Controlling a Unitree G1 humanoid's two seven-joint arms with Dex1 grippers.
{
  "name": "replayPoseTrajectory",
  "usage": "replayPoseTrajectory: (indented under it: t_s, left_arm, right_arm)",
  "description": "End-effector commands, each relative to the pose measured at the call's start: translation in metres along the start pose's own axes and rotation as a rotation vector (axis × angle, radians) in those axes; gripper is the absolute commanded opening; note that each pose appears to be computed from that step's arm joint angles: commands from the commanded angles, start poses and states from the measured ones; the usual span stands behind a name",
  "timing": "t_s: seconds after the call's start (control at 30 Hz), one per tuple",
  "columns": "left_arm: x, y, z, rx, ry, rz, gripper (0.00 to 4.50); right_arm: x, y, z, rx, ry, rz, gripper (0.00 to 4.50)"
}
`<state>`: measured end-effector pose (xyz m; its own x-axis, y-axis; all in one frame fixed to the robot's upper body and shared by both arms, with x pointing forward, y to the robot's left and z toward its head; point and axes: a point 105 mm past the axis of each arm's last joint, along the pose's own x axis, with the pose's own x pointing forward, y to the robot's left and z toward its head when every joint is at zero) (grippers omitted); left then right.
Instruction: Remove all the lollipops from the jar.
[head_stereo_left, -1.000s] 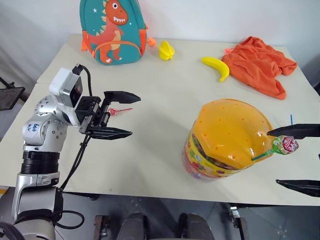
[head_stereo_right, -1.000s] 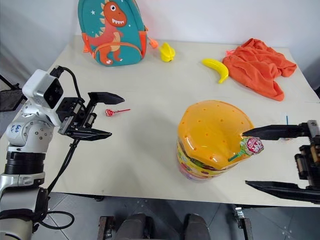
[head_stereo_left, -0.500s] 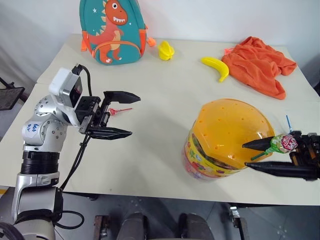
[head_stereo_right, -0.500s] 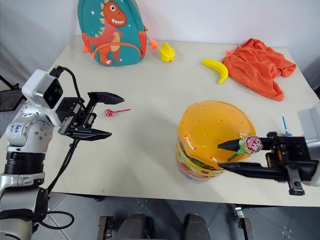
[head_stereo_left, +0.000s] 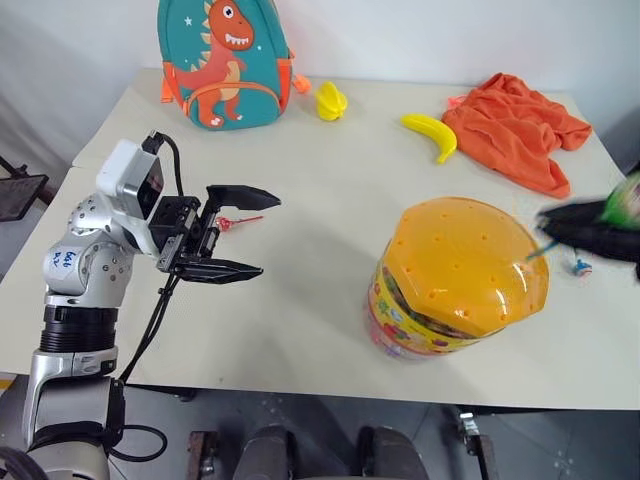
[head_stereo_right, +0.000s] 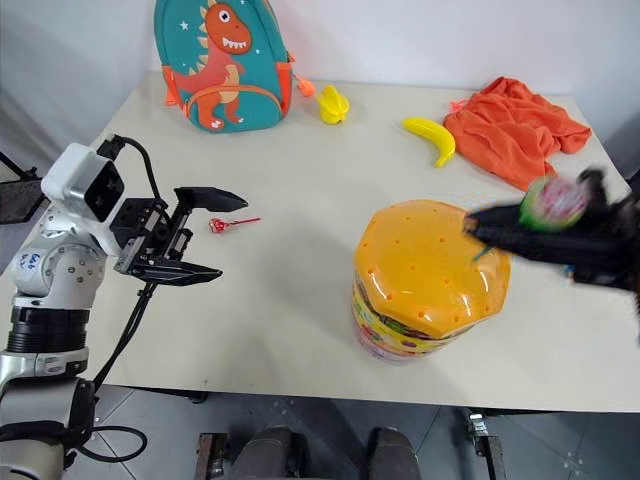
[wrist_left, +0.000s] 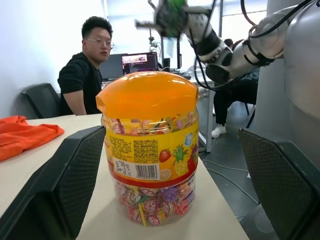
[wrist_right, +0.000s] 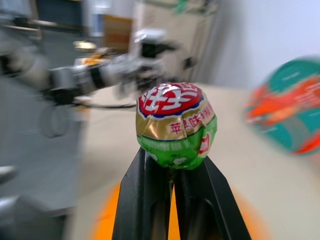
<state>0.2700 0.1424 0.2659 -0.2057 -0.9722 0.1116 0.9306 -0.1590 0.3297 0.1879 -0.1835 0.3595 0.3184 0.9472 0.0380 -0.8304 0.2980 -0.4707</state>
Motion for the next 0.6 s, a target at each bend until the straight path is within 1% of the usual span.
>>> replayPoseTrajectory:
  t_s: [0.03,0.13,0.2,0.27,0.3,0.37,0.4,0.47,0.53,0.6]
  left_arm:
    - [0.000,-0.013,0.013,0.055,0.005,-0.106,4.50]
    - [-0.002,-0.013,0.015,0.056,0.016,-0.105,4.50]
    - [-0.003,-0.014,0.016,0.052,0.029,-0.103,4.50]
    - [-0.004,-0.013,0.016,0.050,0.044,-0.098,4.50]
    - [-0.005,-0.012,0.017,0.048,0.055,-0.091,4.50]
    - [-0.007,-0.010,0.017,0.027,0.088,-0.072,4.50]
    - [-0.008,-0.010,0.016,0.015,0.104,-0.066,4.50]
    - [-0.008,-0.010,0.014,-0.011,0.130,-0.059,4.50]
    - [-0.008,-0.008,0.012,-0.026,0.158,-0.034,4.50]
    - [-0.006,-0.007,0.014,-0.021,0.149,-0.028,4.50]
  right_arm:
    - [-0.025,-0.044,0.005,-0.060,0.077,-0.270,0.01]
    - [-0.059,-0.074,-0.016,-0.031,0.215,-0.472,0.01]
    - [-0.083,-0.089,-0.038,0.013,0.336,-0.589,0.01]
    - [-0.105,-0.098,-0.062,0.063,0.451,-0.671,0.01]
    - [-0.122,-0.099,-0.084,0.119,0.555,-0.716,0.01]
    - [-0.155,-0.094,-0.129,0.254,0.764,-0.791,0.01]
    - [-0.168,-0.090,-0.146,0.300,0.837,-0.822,0.01]
    - [-0.184,-0.085,-0.168,0.332,0.931,-0.864,0.01]
    - [-0.205,-0.080,-0.196,0.391,1.035,-0.950,0.01]
    - [-0.221,-0.078,-0.213,0.414,1.091,-1.032,0.01]
